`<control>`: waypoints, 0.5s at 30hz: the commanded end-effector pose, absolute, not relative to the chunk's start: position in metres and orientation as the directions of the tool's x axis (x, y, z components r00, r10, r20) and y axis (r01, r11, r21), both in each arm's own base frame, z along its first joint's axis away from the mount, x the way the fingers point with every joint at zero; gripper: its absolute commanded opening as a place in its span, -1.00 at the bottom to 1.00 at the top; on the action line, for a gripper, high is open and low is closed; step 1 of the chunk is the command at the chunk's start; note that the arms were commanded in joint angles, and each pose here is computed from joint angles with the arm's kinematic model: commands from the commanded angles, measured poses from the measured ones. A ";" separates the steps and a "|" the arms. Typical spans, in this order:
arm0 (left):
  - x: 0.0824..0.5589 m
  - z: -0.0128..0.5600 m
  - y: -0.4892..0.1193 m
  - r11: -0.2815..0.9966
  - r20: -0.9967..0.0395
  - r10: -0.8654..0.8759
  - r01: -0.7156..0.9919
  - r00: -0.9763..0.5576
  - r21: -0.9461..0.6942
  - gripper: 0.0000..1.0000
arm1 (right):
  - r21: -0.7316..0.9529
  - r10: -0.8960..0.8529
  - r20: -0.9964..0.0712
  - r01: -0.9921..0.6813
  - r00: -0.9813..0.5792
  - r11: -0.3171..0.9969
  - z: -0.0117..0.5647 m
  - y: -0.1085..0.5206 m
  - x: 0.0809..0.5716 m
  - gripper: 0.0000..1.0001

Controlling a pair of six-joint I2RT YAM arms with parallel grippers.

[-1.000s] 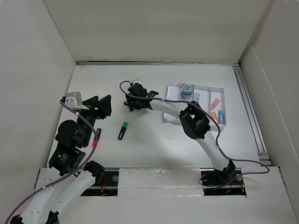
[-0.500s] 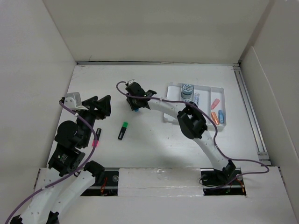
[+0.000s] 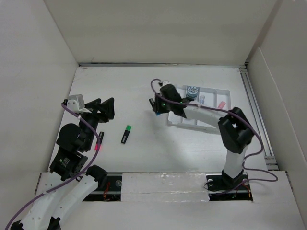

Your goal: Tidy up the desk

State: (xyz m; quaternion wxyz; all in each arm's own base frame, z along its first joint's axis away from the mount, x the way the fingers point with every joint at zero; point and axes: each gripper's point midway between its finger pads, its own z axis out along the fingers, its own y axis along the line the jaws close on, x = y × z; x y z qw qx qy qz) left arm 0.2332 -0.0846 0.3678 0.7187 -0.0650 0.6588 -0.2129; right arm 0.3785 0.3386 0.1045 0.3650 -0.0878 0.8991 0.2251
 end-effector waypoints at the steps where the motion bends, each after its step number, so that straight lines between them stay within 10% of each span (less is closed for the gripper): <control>1: 0.234 0.375 -0.088 0.895 -0.914 -0.399 0.244 0.066 -0.373 0.13 | 0.456 0.252 -0.769 -0.227 -0.588 0.861 0.165 0.296 0.425 -0.75; 9: 0.239 0.371 -0.096 0.895 -0.922 -0.386 0.260 0.041 -0.363 0.13 | 0.479 0.376 -0.688 0.002 -0.620 0.878 0.115 0.233 0.433 -0.69; 12: 0.240 0.369 -0.095 0.899 -0.924 -0.381 0.249 0.038 -0.361 0.13 | 0.464 0.397 -0.692 0.050 -0.603 0.885 0.113 0.225 0.436 -0.32; 15: 0.239 0.370 -0.094 0.898 -0.923 -0.383 0.251 0.041 -0.362 0.13 | 0.472 0.398 -0.708 0.029 -0.583 0.881 0.126 0.236 0.434 0.52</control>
